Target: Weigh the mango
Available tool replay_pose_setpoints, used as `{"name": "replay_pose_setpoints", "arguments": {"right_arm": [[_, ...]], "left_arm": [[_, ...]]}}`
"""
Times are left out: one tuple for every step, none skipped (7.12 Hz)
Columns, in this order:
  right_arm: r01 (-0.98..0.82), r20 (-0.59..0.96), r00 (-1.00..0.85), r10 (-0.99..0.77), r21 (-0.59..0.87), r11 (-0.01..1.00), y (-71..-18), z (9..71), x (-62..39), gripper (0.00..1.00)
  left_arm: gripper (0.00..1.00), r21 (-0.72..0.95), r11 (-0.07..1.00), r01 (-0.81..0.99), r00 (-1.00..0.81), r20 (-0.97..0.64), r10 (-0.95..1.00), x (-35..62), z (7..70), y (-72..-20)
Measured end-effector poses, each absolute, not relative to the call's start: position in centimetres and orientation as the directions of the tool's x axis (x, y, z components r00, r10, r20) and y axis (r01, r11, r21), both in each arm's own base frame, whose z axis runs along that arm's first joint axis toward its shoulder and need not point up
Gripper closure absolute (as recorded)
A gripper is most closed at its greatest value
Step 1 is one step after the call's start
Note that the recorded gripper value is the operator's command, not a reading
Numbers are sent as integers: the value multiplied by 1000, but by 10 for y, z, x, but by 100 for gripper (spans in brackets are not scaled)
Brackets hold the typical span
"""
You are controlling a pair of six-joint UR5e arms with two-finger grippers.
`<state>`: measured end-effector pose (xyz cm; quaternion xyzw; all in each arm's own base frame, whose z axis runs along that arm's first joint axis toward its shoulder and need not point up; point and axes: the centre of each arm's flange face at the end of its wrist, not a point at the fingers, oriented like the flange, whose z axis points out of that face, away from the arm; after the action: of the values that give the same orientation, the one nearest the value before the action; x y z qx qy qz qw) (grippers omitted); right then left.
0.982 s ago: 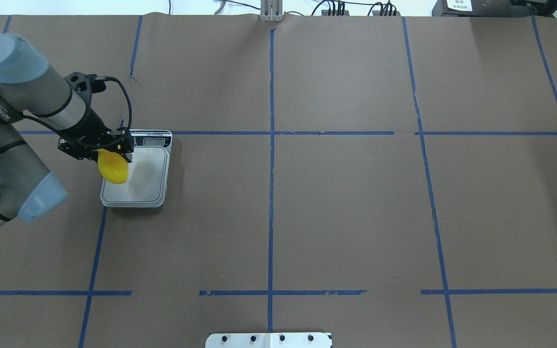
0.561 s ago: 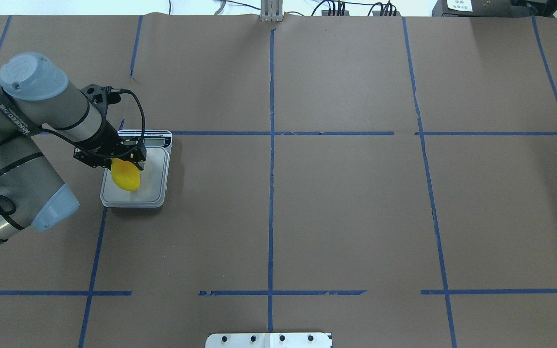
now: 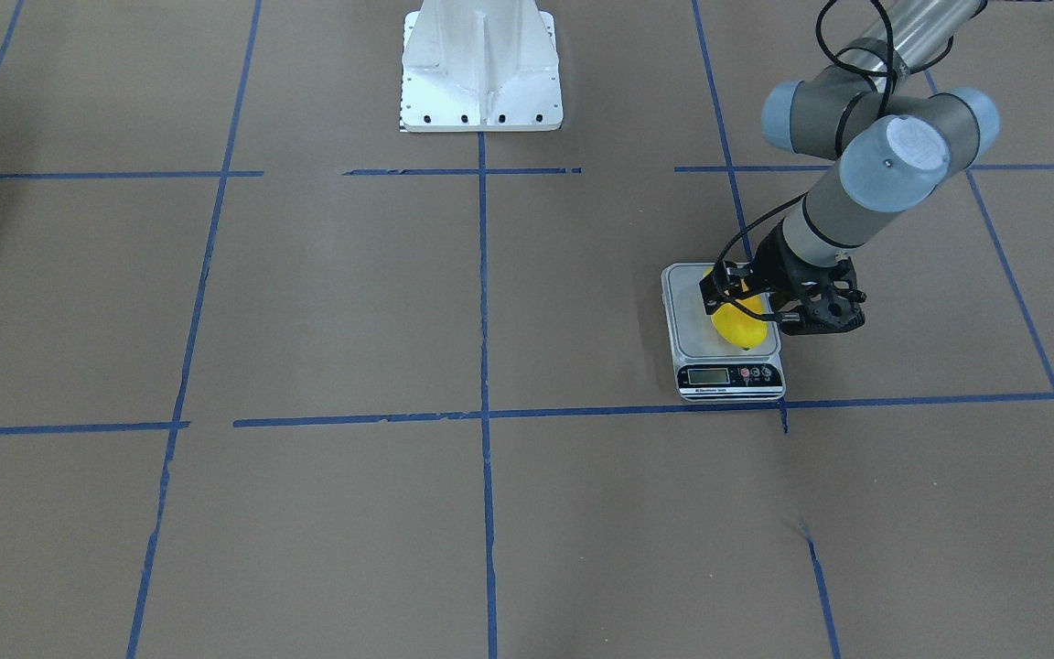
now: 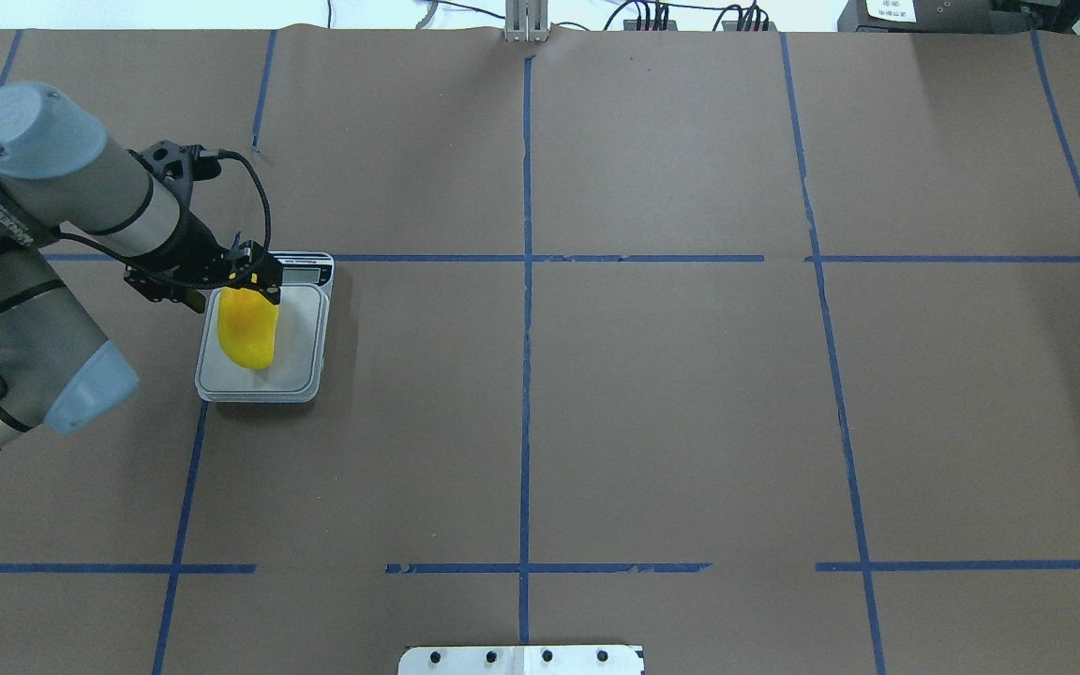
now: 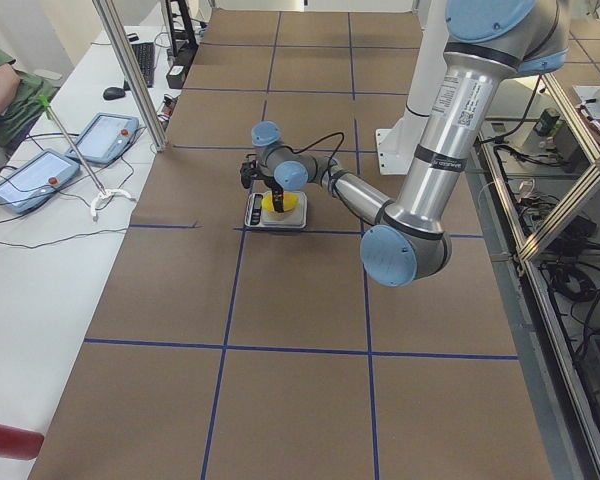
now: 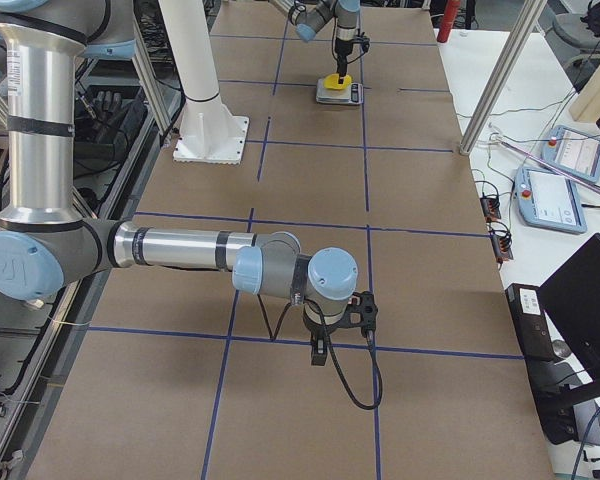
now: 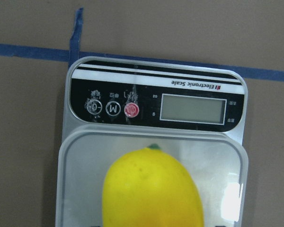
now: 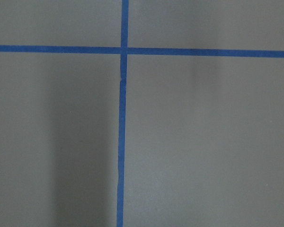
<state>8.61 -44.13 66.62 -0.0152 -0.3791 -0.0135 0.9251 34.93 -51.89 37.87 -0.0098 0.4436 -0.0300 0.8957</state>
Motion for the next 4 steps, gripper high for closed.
{"name": "replay_pose_setpoints", "arguments": {"right_arm": [[36, 702, 712, -13, -18, 999, -441, 666, 86, 0], [36, 702, 712, -13, -18, 999, -441, 666, 86, 0], [36, 702, 712, -14, -17, 999, -441, 666, 86, 0], [36, 702, 712, -14, -18, 999, -441, 666, 86, 0]], "left_arm": [[0, -4, 998, 59, 617, -786, -39, 312, 368, -531], [0, 37, 998, 49, 650, -760, -4, 270, 359, -541], [0, 82, 996, 27, 690, -723, 41, 214, 362, -553], [0, 120, 993, -8, 717, -691, 89, 155, 382, -560]]}}
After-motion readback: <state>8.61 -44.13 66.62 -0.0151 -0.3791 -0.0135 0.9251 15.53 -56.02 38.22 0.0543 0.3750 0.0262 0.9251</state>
